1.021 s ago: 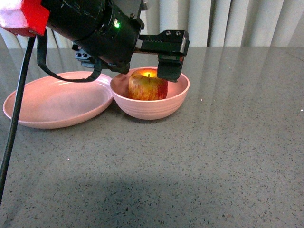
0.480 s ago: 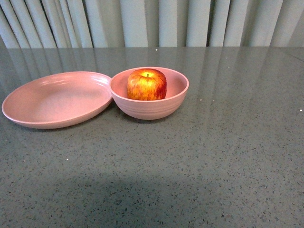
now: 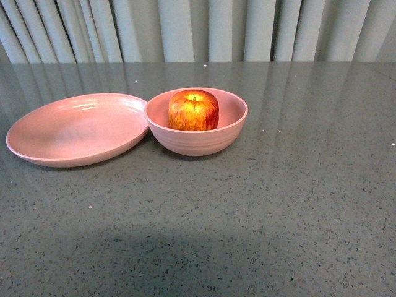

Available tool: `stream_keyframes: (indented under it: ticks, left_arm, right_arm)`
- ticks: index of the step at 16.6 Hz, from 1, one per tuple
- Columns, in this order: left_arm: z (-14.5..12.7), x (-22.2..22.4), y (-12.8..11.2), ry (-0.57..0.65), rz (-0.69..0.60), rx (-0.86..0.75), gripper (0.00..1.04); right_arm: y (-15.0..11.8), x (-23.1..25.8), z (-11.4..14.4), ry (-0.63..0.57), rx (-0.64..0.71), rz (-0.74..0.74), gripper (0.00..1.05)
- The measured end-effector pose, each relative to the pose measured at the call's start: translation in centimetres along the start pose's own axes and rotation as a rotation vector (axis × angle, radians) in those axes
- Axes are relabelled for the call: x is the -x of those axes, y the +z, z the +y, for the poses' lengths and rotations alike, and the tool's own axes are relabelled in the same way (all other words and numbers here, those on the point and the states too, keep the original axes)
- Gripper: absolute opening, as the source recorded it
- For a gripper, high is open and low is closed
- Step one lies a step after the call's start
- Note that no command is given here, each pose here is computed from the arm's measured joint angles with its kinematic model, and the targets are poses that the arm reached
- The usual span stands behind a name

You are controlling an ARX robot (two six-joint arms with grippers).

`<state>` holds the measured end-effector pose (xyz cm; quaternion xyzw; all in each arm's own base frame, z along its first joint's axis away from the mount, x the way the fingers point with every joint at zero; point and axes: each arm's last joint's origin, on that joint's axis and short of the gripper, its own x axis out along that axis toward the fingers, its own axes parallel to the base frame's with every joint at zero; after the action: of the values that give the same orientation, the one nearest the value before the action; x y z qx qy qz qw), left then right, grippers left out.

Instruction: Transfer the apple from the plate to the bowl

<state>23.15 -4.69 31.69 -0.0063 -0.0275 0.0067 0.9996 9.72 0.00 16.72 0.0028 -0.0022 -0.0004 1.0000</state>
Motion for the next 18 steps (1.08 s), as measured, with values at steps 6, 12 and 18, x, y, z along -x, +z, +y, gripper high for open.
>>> stream_keyframes:
  ticks: [6,12,18]
  left_arm:
    - [3.0,5.3,-7.8,-0.003,0.043,-0.012,0.01]
    - [4.7,8.1,-10.9,-0.014,0.055,-0.013,0.01]
    - [5.0,10.3,-12.7,-0.015,0.059,-0.013,0.01]
  right_arm:
    - [0.0,0.0,0.0,0.0,0.0,0.0,0.98]
    - [0.0,0.0,0.0,0.0,0.0,0.0,0.98]
    - [0.0,0.0,0.0,0.0,0.0,0.0,0.98]
